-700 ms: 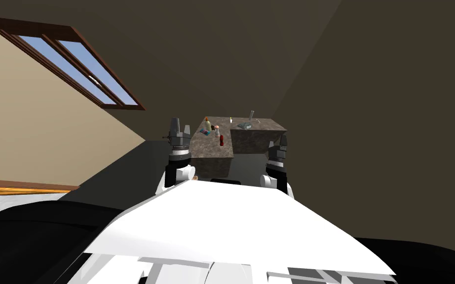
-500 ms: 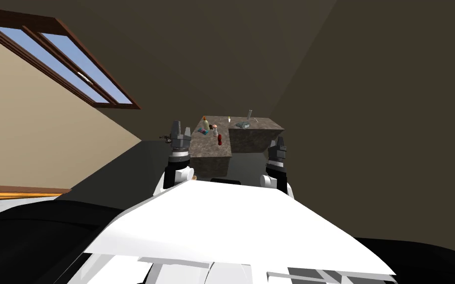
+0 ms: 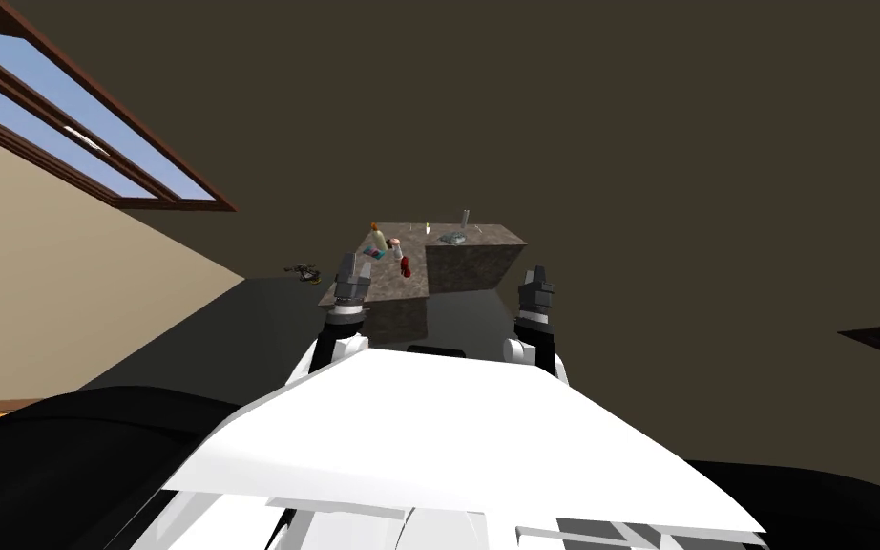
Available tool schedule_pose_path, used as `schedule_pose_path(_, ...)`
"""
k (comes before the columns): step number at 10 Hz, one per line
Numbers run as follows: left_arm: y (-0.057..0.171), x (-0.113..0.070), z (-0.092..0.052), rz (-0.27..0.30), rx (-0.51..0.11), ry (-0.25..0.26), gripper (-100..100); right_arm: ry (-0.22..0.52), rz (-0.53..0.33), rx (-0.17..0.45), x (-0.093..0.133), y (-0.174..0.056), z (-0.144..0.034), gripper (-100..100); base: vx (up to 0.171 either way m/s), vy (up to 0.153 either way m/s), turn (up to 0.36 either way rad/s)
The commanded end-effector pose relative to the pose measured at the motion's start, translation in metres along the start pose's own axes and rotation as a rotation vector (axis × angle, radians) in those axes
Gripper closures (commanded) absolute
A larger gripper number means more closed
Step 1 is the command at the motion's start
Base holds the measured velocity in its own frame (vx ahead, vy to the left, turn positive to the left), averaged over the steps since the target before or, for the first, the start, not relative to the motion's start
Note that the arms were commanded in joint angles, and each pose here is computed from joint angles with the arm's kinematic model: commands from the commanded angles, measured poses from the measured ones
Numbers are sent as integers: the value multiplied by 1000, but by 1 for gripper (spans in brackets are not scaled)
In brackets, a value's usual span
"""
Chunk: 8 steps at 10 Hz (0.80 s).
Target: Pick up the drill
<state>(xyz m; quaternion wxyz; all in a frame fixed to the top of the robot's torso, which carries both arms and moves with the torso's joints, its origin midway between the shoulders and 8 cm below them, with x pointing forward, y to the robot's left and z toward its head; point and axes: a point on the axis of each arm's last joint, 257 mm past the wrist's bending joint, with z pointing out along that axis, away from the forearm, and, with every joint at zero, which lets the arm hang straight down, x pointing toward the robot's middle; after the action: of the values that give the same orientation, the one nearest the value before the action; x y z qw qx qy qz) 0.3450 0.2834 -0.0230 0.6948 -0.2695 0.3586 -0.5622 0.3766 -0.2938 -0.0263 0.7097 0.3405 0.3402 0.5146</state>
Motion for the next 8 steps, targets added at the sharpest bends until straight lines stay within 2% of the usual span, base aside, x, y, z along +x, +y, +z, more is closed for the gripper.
schedule_pose_path(1,17,-2,-19,-11,-45,28,-100,0,0,0,0,0,0,0,-88,-256,-205)
schedule_pose_path(2,17,-1,-19,-7,-45,40,-100,0,0,0,0,0,0,0,-61,-159,-55)
schedule_pose_path(5,56,-9,-65,-30,-160,93,-100,0,0,0,0,0,0,0,-76,-163,-220)
schedule_pose_path(6,56,-8,-65,-24,-160,110,-100,0,0,0,0,0,0,0,-52,-169,-54)
schedule_pose_path(7,68,-12,-83,-34,-204,128,-100,0,0,0,0,0,0,0,-18,-163,-134)
schedule_pose_path(8,68,-11,-83,-32,-205,133,-100,0,0,0,0,0,0,0,-18,-118,-96)
